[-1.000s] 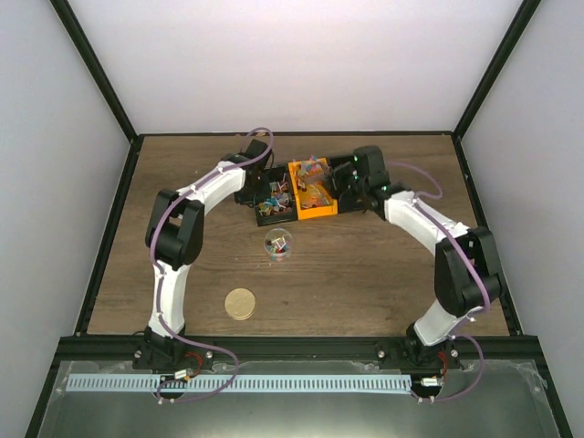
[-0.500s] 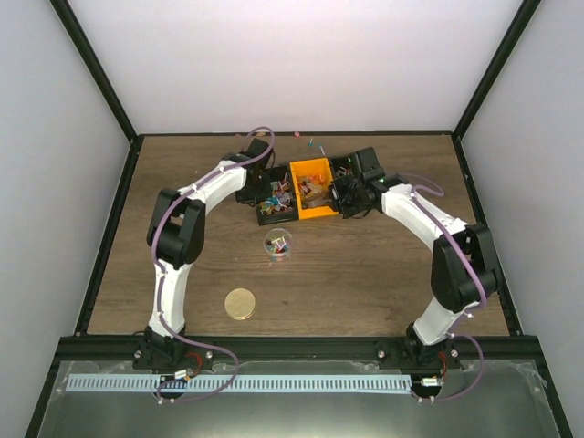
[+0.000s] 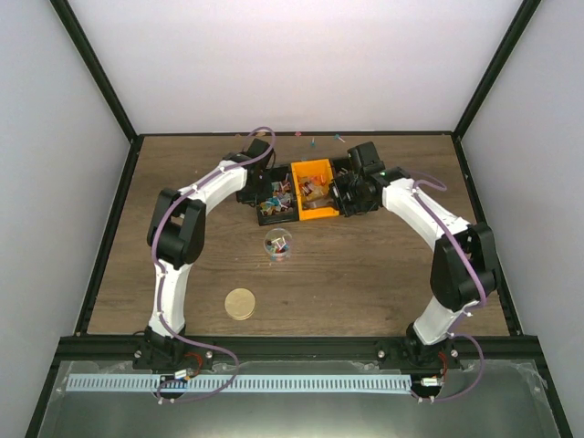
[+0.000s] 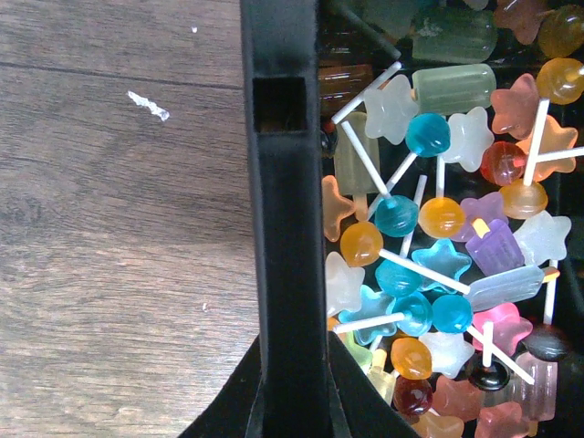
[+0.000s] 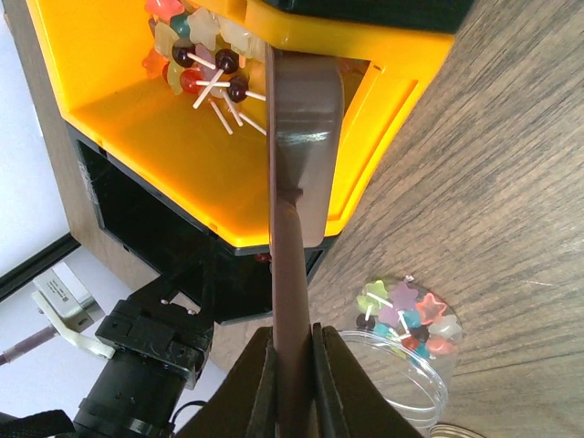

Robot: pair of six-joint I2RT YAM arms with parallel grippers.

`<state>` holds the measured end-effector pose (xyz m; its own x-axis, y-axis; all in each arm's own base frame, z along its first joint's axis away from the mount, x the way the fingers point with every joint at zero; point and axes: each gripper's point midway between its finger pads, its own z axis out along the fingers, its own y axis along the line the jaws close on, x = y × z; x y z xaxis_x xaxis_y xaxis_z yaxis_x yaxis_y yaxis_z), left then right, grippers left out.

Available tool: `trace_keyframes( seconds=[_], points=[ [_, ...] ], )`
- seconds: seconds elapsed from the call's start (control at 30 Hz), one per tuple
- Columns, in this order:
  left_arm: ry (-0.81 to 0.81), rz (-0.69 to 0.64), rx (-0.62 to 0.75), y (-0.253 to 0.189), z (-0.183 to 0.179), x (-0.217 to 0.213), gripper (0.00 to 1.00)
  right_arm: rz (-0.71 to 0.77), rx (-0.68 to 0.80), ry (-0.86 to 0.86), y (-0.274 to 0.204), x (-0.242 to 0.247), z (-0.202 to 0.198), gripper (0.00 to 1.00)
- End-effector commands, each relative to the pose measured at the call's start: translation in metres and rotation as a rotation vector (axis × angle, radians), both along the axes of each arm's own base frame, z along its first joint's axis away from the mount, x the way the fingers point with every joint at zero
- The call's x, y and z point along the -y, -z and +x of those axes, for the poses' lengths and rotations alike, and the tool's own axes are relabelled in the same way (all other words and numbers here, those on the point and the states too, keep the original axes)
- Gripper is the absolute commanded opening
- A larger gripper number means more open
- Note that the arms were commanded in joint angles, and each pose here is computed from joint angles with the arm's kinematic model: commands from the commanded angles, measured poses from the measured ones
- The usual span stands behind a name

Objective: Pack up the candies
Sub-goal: Scoop the fake candies from the storage box.

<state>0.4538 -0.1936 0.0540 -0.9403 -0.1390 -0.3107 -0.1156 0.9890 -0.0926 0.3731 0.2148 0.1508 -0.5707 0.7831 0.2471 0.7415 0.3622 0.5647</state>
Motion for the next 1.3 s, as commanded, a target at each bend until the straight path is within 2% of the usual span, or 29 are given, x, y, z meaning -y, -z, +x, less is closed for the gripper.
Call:
trace_keyframes(
  seconds=[0.0,0.17,0.53,0.67,0.73,0.87,1.0,1.13,1.27],
  points=[
    [0.002,0.005,-0.037,0.015,-0.005,0.003,0.04,-0.066,-0.121,0.003,0.006,0.014,-0.031,0.01],
    [0.000,-0.002,-0.043,0.017,-0.005,0.004,0.04,-0.083,-0.148,-0.004,0.016,0.015,-0.032,0.01],
    [0.020,-0.028,-0.067,0.023,-0.008,0.010,0.04,-0.146,-0.285,-0.034,0.089,0.005,-0.006,0.01],
    [0.024,-0.038,-0.068,0.021,-0.008,0.012,0.04,-0.103,-0.252,-0.054,0.111,-0.005,0.003,0.01],
    [0.024,-0.046,-0.070,0.021,-0.008,0.014,0.04,-0.056,-0.189,-0.064,0.116,-0.010,0.008,0.01],
    [0.026,-0.053,-0.068,0.018,-0.009,0.014,0.04,0.008,-0.126,-0.062,0.126,-0.011,0.000,0.01],
    [0.002,-0.024,-0.054,0.014,-0.008,0.008,0.04,-0.057,-0.217,-0.072,0.111,-0.003,-0.010,0.01],
    [-0.040,-0.008,-0.062,0.018,-0.008,0.003,0.04,-0.087,-0.210,-0.069,0.067,-0.003,-0.007,0.01],
    [-0.064,-0.002,-0.062,0.020,-0.007,0.001,0.04,-0.085,-0.225,-0.054,0.048,-0.003,-0.019,0.01]
  ],
)
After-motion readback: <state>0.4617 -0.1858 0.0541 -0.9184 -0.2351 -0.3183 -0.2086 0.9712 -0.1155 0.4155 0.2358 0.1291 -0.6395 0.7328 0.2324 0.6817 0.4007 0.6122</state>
